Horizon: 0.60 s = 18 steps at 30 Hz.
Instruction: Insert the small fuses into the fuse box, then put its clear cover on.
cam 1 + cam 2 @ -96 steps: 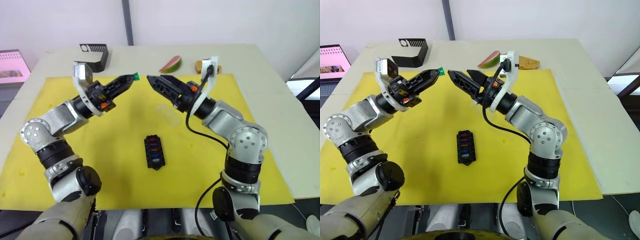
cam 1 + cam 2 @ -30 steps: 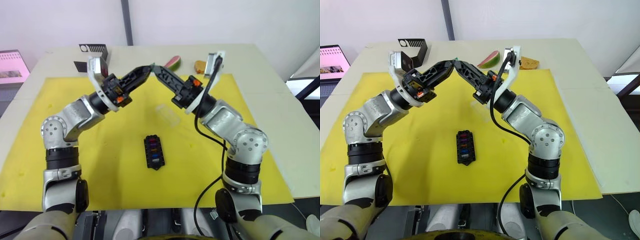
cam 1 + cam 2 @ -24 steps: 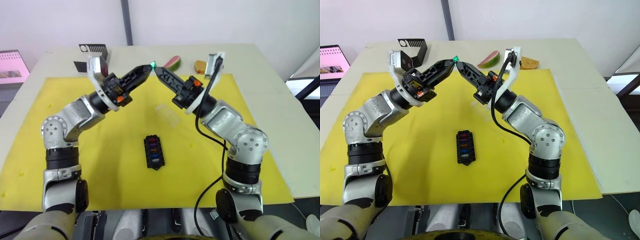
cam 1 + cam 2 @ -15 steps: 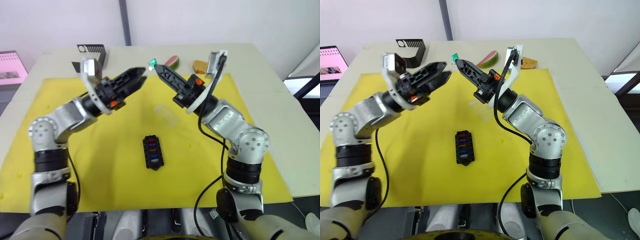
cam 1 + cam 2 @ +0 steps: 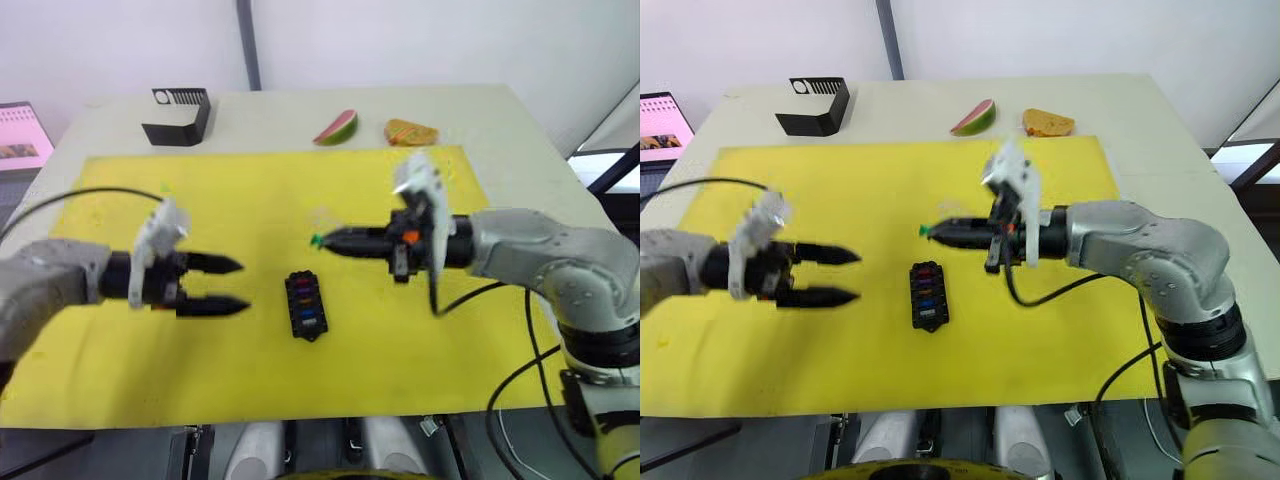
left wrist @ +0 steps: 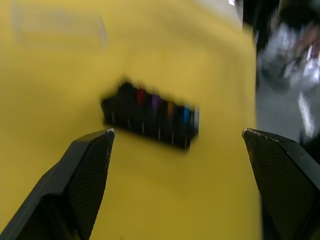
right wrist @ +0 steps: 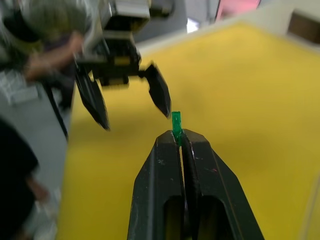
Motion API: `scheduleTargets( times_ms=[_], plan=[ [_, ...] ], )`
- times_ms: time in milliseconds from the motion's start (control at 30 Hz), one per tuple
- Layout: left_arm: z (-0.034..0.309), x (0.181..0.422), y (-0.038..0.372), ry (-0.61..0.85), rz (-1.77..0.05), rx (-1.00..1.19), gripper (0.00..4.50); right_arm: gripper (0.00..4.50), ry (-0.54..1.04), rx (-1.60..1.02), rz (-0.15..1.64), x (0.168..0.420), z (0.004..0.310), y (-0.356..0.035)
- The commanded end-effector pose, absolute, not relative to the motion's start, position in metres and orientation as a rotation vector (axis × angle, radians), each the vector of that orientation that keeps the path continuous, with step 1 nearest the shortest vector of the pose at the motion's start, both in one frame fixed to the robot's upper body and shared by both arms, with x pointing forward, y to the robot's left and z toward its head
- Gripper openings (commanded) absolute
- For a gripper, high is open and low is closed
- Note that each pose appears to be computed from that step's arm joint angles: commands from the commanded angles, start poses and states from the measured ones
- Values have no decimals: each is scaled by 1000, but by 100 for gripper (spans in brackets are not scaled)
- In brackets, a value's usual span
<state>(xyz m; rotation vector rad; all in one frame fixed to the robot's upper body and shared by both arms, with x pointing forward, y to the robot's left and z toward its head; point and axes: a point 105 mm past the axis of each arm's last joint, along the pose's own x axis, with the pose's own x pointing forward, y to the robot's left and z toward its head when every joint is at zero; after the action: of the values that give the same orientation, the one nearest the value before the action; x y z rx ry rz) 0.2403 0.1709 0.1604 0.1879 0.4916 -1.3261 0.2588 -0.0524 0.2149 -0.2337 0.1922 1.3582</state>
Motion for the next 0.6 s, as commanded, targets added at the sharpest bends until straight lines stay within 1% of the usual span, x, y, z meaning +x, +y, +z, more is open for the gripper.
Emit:
scheduleTargets(
  times_ms=[33,133,167,400,600],
  plan=[
    [161,249,167,371,-1313,381,443,0,144,-417,1393,263,209,-40],
    [149,254,161,298,-1307,519,443,0,127,-571,1428,270,194,-32],
    [146,256,160,285,-1301,531,443,0,120,-608,1434,273,191,-29],
    [140,269,155,225,-1268,575,443,0,113,-708,1465,290,183,-26],
    [140,273,149,206,-1268,567,443,0,110,-766,1479,299,179,-25]
  ],
)
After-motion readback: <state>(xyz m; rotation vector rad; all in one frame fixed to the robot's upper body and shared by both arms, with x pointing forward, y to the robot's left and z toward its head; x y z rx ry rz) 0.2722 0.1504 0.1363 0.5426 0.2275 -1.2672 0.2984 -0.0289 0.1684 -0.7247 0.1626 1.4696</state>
